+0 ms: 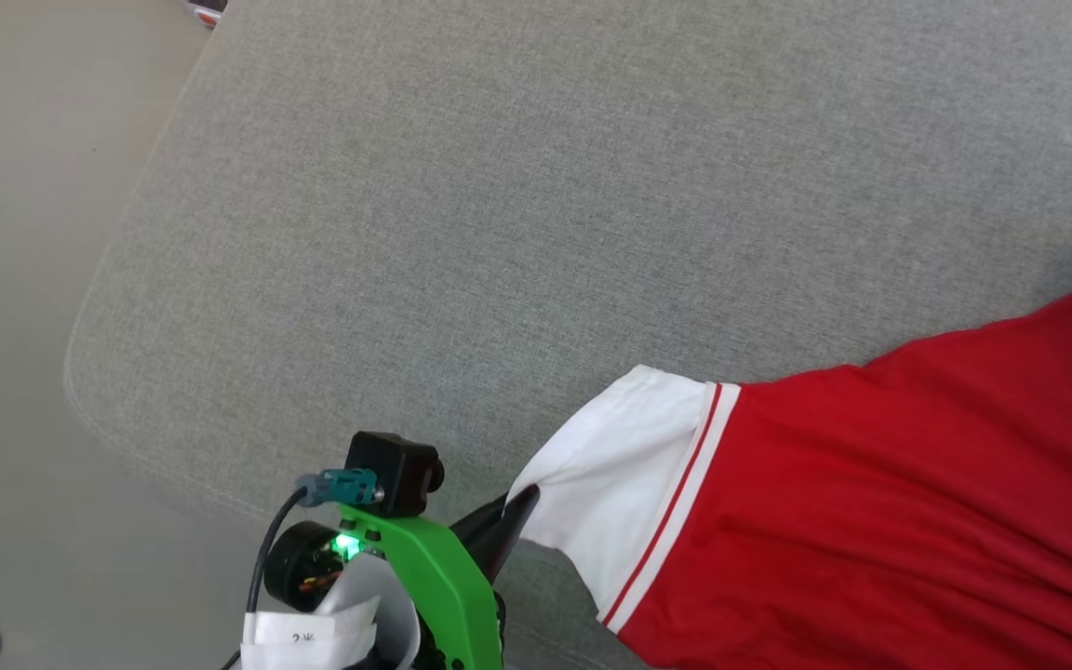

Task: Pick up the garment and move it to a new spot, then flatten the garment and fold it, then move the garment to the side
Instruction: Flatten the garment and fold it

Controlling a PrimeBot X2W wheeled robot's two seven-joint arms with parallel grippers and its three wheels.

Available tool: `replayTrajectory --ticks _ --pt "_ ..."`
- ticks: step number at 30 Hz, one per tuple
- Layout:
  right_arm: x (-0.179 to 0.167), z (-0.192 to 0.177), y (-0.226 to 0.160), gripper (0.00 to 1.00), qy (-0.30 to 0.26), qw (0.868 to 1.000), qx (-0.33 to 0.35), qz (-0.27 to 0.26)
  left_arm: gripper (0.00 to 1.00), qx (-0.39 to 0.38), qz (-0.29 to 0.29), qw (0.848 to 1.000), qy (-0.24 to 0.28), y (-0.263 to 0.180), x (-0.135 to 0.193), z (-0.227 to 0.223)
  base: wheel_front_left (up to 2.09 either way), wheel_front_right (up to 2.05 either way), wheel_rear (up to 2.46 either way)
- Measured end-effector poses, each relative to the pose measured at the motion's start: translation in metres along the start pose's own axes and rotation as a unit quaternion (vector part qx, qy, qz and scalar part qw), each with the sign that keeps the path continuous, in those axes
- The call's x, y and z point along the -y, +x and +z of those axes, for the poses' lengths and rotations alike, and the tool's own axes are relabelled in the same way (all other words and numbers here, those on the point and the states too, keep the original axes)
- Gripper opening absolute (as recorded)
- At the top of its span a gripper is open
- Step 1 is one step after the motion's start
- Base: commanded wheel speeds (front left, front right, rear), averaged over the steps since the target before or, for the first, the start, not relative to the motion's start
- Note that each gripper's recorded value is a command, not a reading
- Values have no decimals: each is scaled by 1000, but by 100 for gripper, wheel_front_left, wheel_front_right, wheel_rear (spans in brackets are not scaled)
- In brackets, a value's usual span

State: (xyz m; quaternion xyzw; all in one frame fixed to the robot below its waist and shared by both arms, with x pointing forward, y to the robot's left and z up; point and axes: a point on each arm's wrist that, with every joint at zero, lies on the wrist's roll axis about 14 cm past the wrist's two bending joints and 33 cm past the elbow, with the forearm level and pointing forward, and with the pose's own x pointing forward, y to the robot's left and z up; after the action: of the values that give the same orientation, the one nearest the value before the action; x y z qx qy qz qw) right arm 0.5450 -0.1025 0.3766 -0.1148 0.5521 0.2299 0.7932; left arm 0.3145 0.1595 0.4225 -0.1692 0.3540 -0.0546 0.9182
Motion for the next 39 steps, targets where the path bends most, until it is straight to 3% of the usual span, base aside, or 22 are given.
replayTrajectory --ticks 13,17,23,35,39 --pt "-7 22 -47 0 19 990 140 10 0 73 -5 997 19 -10 -1 33 0 0 0" --pt "-1 30 -79 0 27 979 203 2 0 119 -13 992 36 -16 3 60 0 0 0" --pt "16 40 -144 0 38 952 303 -20 0 188 -32 979 76 -29 16 106 0 0 0" --pt "33 18 -261 0 36 895 438 -77 0 339 -54 927 149 -74 59 203 0 0 0" --pt "29 1 -329 0 28 850 515 -110 0 442 -68 876 182 -114 93 253 0 0 0"
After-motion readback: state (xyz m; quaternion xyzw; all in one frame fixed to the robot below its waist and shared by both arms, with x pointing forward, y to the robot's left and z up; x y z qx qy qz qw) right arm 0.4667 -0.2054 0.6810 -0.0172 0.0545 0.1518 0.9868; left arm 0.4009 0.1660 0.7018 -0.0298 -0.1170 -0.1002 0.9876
